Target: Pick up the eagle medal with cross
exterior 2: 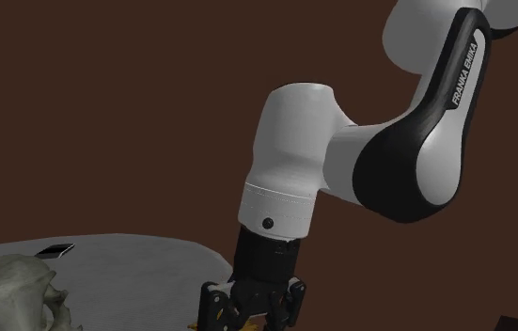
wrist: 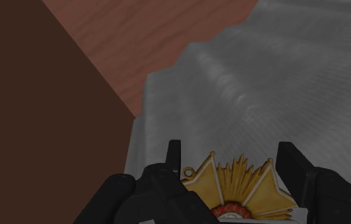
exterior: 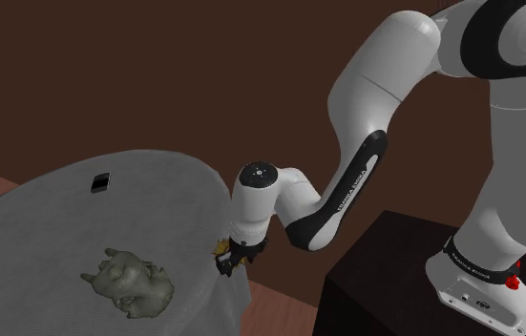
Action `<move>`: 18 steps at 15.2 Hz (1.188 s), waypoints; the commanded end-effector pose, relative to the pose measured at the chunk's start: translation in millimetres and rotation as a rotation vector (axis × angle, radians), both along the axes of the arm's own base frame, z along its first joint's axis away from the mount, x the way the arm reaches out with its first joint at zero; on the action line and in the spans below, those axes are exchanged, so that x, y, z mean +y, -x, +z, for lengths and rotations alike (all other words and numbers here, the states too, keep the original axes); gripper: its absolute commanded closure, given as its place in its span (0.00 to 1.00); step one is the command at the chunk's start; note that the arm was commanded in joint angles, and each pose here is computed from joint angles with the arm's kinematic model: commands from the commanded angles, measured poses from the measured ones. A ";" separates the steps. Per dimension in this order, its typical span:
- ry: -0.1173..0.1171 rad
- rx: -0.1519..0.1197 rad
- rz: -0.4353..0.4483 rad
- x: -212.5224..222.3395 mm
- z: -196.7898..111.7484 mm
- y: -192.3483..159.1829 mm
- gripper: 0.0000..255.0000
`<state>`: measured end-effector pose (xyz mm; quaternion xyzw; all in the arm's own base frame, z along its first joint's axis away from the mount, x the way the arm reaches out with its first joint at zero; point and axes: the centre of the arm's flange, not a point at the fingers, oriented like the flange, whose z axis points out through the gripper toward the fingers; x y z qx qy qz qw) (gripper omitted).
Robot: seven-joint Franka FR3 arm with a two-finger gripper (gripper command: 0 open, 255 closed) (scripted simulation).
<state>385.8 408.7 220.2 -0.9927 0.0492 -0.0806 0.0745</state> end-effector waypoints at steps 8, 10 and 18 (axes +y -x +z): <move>0.000 0.000 0.000 -0.1 5.3 0.6 1.00; 0.000 0.000 0.000 -0.1 15.8 0.6 1.00; 0.000 0.000 0.000 -0.1 58.1 0.6 1.00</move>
